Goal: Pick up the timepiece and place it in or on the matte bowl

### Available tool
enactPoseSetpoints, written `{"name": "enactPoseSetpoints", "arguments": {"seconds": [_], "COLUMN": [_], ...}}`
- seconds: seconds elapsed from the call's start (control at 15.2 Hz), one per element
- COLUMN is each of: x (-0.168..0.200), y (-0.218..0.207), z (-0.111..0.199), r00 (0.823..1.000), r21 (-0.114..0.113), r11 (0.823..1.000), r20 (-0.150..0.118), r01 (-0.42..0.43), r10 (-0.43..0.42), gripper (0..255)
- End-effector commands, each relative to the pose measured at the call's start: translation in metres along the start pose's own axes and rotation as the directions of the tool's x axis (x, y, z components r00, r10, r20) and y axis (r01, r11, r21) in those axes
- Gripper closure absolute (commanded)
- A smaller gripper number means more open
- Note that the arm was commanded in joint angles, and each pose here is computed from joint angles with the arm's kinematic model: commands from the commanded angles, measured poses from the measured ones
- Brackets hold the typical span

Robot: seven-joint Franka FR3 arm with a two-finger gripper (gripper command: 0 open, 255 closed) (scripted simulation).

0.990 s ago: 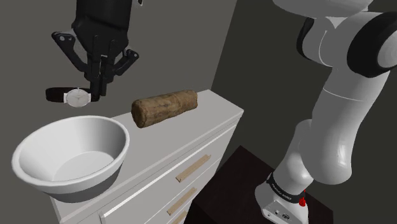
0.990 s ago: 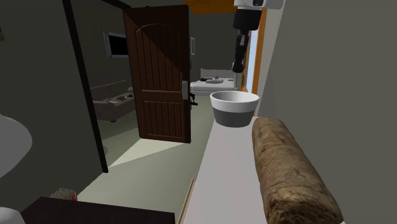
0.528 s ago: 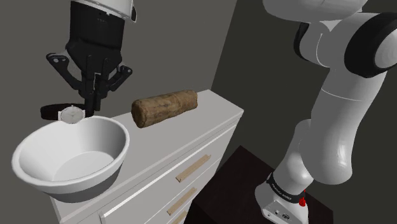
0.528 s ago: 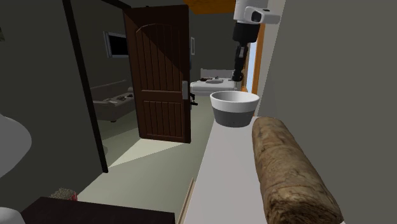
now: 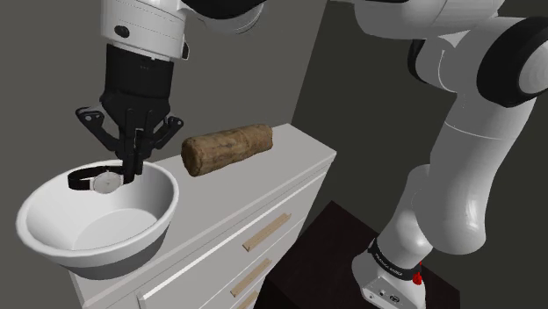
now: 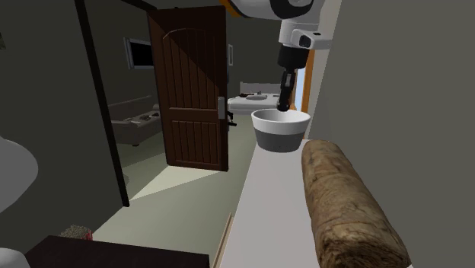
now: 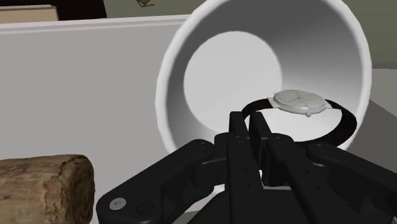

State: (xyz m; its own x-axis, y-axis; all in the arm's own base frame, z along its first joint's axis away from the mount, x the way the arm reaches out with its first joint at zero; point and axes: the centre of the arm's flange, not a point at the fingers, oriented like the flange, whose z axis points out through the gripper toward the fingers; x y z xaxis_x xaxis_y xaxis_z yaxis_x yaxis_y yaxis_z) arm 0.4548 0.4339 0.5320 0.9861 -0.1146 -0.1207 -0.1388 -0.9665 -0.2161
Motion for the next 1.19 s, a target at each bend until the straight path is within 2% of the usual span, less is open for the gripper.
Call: {"name": "enactPoseSetpoints", "arguments": {"seconds": [0.0,0.46,0.53,0.86,1.12], "x": [0.0,0.0,0.0,0.0,0.0], "y": [0.002,0.002,0.002,0.002,0.002], "z": [0.011,0.011,0.011,0.011,-0.039], "r00": [1.0,1.0,1.0,1.0,1.0], "r21": [0.0,0.0,0.0,0.0,0.0], "r11": [1.0,1.0,1.0,1.0,1.0], "r20": [0.0,0.0,0.0,0.0,0.0], "r01": [0.0,0.0,0.0,0.0,0.0], "r10": [0.0,0.0,0.0,0.0,0.0], "gripper": [255,255,0,0,0]}}
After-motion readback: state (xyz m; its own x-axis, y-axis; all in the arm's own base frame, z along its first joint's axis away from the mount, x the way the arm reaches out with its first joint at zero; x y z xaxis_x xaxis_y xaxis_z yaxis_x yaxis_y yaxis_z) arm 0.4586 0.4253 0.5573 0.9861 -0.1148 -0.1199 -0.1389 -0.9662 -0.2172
